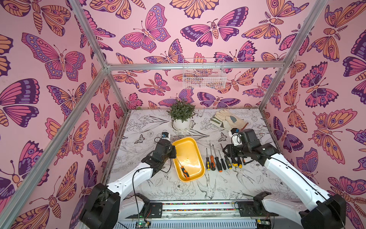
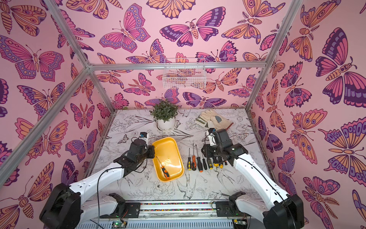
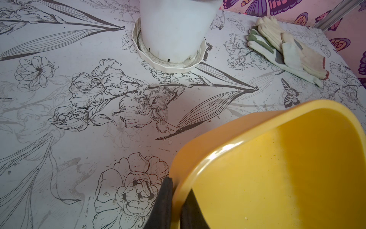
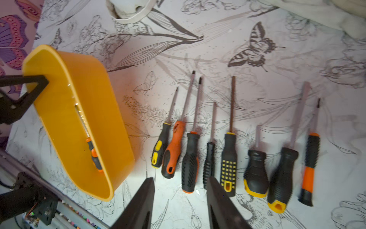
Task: Take out the screwdriver from the storage box
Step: Place the screwdriver at the center of the board, then pick up the screwdriver from the storage box.
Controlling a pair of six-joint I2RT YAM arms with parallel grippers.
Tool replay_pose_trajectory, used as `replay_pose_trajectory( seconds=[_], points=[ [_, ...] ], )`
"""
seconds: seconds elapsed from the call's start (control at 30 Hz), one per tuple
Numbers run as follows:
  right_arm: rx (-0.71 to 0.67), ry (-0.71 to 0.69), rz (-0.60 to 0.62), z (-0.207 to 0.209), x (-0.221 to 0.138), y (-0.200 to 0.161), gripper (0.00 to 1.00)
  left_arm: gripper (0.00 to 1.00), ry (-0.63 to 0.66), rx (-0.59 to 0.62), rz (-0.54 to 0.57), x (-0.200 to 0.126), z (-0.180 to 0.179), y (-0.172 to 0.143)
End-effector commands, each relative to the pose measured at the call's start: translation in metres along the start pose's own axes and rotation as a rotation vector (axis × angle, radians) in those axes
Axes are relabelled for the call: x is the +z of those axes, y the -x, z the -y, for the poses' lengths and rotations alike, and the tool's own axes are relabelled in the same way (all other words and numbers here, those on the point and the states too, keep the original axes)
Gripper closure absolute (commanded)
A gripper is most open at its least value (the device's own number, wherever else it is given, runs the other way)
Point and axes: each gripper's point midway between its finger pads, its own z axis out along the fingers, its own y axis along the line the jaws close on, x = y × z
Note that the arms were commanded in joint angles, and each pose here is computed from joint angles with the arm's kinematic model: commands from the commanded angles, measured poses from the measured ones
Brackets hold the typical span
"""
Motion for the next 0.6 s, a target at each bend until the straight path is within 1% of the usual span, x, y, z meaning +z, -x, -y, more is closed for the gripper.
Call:
replay_pose_trajectory(
  seconds=[0.0,0.13,0.23,0.43,0.57],
  points=[
    [-0.048,0.084,0.025,-0.031,-0.005,0.002,0.52,1.00,-0.023,-0.017,0.012,0.001,0.004,0.005],
    [-0.102,0.125,0.021,-0.059,0.001,-0.003,0.51,1.00,-0.039,-0.018,-0.001,0.003,0.007,0.004],
    [-0.151,0.129,0.023,-0.080,0.010,-0.008,0.52,1.00,-0.043,-0.017,-0.001,0.003,0.008,0.004],
    [-0.226,0.122,0.008,-0.119,0.034,-0.016,0.52,1.00,-0.042,-0.015,0.006,0.000,0.007,0.004],
    [-0.242,0.114,-0.036,-0.140,0.061,-0.024,0.52,1.00,-0.045,-0.018,0.014,-0.002,0.008,0.006]
  ],
)
